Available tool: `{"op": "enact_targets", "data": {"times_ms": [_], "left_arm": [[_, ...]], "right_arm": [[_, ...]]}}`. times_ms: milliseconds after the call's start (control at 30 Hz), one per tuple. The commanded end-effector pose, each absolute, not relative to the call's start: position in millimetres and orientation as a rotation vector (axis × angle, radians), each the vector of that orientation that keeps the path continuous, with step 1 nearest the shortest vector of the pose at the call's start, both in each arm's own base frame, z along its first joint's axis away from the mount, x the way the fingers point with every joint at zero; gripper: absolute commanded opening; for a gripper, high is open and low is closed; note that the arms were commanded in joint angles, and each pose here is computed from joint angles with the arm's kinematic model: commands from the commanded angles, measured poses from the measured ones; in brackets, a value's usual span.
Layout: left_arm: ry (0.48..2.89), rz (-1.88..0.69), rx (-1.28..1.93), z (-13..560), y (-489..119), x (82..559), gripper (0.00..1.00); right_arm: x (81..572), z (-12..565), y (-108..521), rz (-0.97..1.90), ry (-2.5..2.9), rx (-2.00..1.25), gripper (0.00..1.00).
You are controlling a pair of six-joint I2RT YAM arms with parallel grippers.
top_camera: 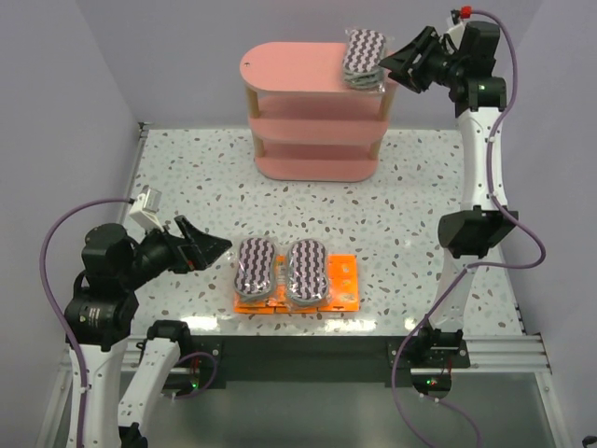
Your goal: Place and organize the cleaning sponges onto the shelf
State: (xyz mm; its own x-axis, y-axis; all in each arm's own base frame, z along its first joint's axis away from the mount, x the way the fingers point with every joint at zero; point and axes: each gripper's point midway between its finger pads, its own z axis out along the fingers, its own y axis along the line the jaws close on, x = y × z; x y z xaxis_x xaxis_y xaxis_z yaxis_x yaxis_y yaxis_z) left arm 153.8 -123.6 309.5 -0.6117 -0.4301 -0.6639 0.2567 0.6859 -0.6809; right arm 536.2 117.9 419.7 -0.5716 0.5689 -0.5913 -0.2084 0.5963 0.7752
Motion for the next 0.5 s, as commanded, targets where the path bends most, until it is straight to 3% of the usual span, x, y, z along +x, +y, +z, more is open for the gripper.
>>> {"op": "enact_targets", "data": {"times_ms": [0,167,267,333,467], "left_arm": [[1.991,-0.985,-0.082,312,-127,154,1.00],[1.979,-0.990,-0.088,316,-127,151,1.00],[1.971,-0.989,-0.090,317,-126,150,1.00],[1.972,-0.980,-0.103,316,-125,152,1.00],[2.041,-0.886,-0.207,292,-112,162,1.00]], "right_arm": [[538,449,110,1.073,1.813,0.246,0.56],[523,495,92,1.051,1.688,0.278,0.72],[497,520,82,1.017,1.644,0.275,0.75],[485,508,84,1.000,1.700,0.277,0.75],[403,487,97,0.912,1.856,0.201,0.76]]}}
